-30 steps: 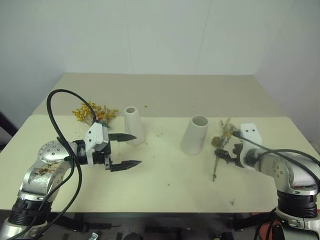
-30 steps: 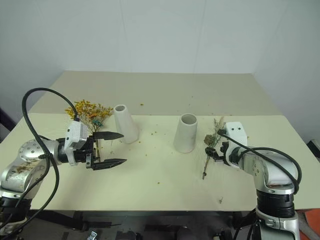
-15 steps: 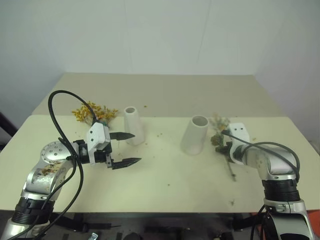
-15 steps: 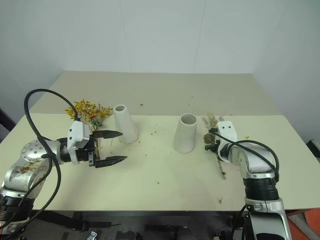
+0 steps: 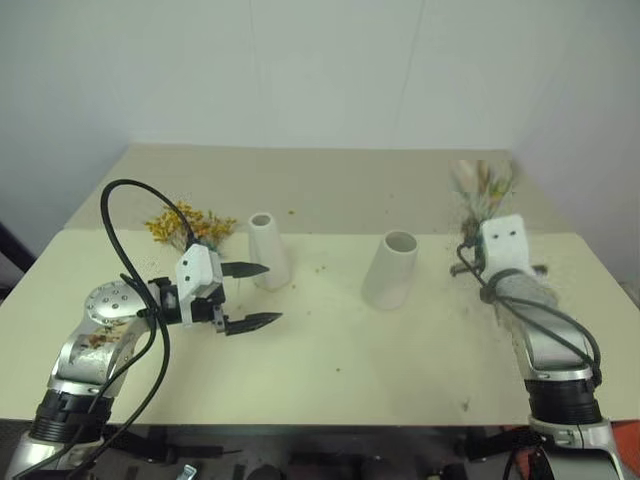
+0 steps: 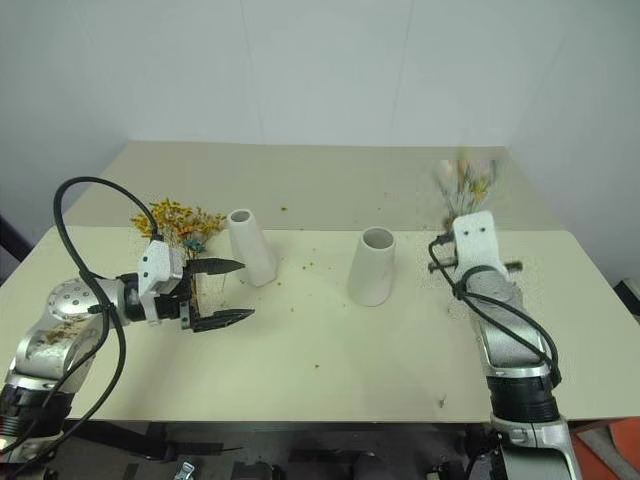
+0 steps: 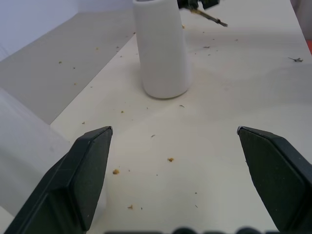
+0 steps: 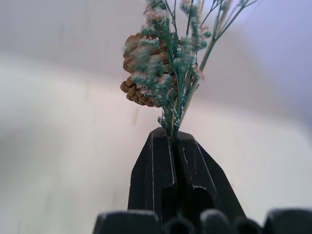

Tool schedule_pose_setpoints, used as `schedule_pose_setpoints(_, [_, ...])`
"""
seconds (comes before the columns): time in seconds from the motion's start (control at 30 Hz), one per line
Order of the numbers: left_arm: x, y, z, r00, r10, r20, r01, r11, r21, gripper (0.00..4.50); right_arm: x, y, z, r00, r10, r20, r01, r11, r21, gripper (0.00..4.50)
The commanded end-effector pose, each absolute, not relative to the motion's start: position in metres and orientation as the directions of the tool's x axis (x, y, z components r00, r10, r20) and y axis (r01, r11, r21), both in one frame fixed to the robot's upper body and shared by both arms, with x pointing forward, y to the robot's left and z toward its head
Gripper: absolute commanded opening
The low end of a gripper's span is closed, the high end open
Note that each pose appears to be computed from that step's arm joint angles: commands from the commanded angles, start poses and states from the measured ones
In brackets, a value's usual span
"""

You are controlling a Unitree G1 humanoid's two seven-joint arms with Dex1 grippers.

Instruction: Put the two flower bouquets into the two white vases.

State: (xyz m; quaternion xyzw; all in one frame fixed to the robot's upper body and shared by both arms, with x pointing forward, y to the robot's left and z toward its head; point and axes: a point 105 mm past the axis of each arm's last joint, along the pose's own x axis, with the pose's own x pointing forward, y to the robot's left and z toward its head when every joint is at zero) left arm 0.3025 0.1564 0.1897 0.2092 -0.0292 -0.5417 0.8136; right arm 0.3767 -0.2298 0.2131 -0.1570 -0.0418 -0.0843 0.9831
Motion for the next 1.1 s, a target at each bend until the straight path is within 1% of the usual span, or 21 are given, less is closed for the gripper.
schedule_pose_setpoints(0.03, [0.303, 0.150, 0.201, 0.390, -0.906, -0.165, 0.858, 0.293, 0.421, 4.50, 0.352, -0.225, 0.284, 0.876, -0.146, 0.460, 0.225, 0.967, -0.122, 0.04])
schedule_pose_setpoints(0.1, [0.303, 0.149, 0.204, 0.378, -0.912, -0.158, 0.859, 0.282, 0.428, 4.50, 0.336, -0.222, 0.308, 0.803, -0.117, 0.585, 0.106, 0.993, 0.052, 0.04])
schedule_pose_setpoints(0.17, [0.301, 0.148, 0.206, 0.359, -0.921, -0.148, 0.865, 0.269, 0.424, 4.50, 0.326, -0.221, 0.324, 0.737, -0.118, 0.665, 0.013, 0.987, 0.160, 0.04])
schedule_pose_setpoints(0.23, [0.299, 0.147, 0.206, 0.347, -0.925, -0.153, 0.868, 0.255, 0.427, 4.50, 0.322, -0.216, 0.337, 0.701, -0.104, 0.705, -0.059, 0.977, 0.203, 0.04])
schedule_pose_setpoints(0.33, [0.300, 0.146, 0.211, 0.351, -0.926, -0.136, 0.863, 0.264, 0.430, 4.50, 0.312, -0.205, 0.355, 0.635, -0.086, 0.768, -0.235, 0.925, 0.298, 0.04])
schedule_pose_setpoints(0.37, [0.301, 0.146, 0.212, 0.355, -0.926, -0.129, 0.861, 0.269, 0.431, 4.50, 0.310, -0.198, 0.358, 0.620, -0.070, 0.781, -0.303, 0.897, 0.321, 0.04])
schedule_pose_setpoints(0.43, [0.301, 0.145, 0.212, 0.359, -0.925, -0.126, 0.859, 0.274, 0.433, 4.50, 0.311, -0.186, 0.357, 0.614, -0.035, 0.789, -0.366, 0.873, 0.324, 0.04])
schedule_pose_setpoints(0.53, [0.300, 0.143, 0.208, 0.359, -0.923, -0.138, 0.860, 0.269, 0.434, 4.50, 0.323, -0.164, 0.346, 0.642, 0.044, 0.765, -0.394, 0.875, 0.280, 0.04])
schedule_pose_setpoints(0.7, [0.297, 0.145, 0.210, 0.363, -0.921, -0.141, 0.857, 0.270, 0.439, 4.50, 0.334, -0.150, 0.329, 0.666, 0.099, 0.740, -0.404, 0.881, 0.245, 0.04])
schedule_pose_setpoints(0.8, [0.297, 0.148, 0.212, 0.376, -0.917, -0.135, 0.852, 0.284, 0.441, 4.50, 0.342, -0.149, 0.317, 0.686, 0.099, 0.721, -0.402, 0.877, 0.262, 0.04])
schedule_pose_setpoints(1.0, [0.296, 0.150, 0.213, 0.385, -0.913, -0.134, 0.847, 0.292, 0.445, 4.50, 0.348, -0.146, 0.304, 0.699, 0.122, 0.705, -0.393, 0.889, 0.236, 0.04])
schedule_pose_setpoints(1.1, [0.296, 0.152, 0.213, 0.397, -0.908, -0.136, 0.842, 0.301, 0.448, 4.50, 0.353, -0.140, 0.288, 0.725, 0.152, 0.671, -0.384, 0.899, 0.212, 0.04])
